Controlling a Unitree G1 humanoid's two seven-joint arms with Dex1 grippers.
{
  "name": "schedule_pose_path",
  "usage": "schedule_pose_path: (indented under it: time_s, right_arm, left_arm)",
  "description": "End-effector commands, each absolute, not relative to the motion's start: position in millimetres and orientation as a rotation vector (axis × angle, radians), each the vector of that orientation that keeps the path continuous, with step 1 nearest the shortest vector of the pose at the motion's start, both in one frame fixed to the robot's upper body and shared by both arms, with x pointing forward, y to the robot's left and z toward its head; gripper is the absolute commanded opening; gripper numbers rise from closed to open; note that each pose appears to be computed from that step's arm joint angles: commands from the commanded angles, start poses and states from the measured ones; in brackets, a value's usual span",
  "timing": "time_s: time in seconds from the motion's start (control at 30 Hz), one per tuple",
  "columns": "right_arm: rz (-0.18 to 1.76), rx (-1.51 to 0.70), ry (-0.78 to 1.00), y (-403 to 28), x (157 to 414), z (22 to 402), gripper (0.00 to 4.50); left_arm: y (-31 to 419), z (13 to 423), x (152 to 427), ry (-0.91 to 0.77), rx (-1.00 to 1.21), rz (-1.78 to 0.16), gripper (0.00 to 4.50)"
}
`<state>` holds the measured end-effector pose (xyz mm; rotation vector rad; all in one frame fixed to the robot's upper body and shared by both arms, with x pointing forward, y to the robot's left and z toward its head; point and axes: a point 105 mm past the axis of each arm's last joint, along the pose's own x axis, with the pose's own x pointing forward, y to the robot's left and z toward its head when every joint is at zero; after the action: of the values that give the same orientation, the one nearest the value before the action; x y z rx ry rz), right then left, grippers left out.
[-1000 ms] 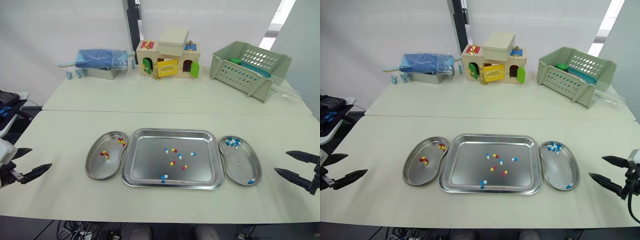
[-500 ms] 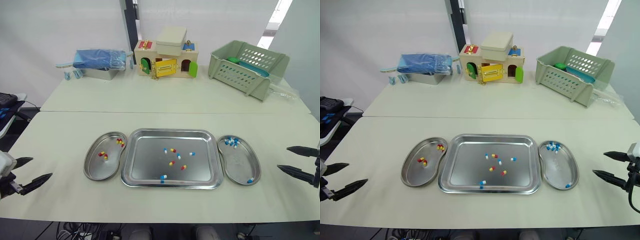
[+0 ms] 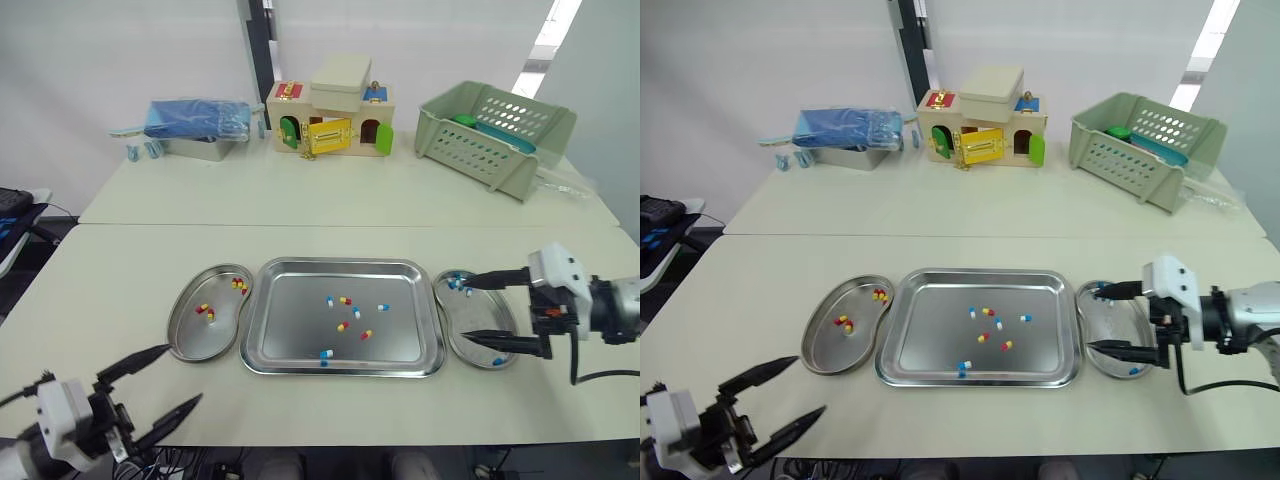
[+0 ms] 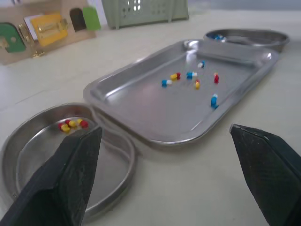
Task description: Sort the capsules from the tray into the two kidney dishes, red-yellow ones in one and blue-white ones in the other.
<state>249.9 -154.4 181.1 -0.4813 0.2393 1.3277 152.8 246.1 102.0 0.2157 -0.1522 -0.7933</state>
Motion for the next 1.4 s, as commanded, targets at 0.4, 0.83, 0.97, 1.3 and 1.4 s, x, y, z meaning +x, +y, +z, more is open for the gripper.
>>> schedule_pose_path:
  time_s: [0.4, 0.83, 0.97, 1.3, 1.4]
  right_arm:
    - [1.515, -0.656, 0.290, -28, 293, 153, 4.50]
    - [1.658, -0.870, 0.289, 11, 274, 130, 3.56]
    - [1.675, -0.893, 0.287, 18, 272, 126, 2.89]
    - [1.639, -1.004, 0.319, 19, 281, 110, 2.89]
    - [1.639, -1.021, 0.325, 19, 283, 106, 2.89]
  left_arm:
    - [195, 88, 130, -0.314, 0.188, -0.807, 4.48]
    - [186, 80, 120, -0.290, 0.169, -0.777, 4.50]
    - [186, 80, 121, -0.286, 0.171, -0.764, 4.50]
    - [190, 80, 119, -0.269, 0.178, -0.755, 4.50]
    - [191, 81, 119, -0.267, 0.182, -0.754, 4.50]
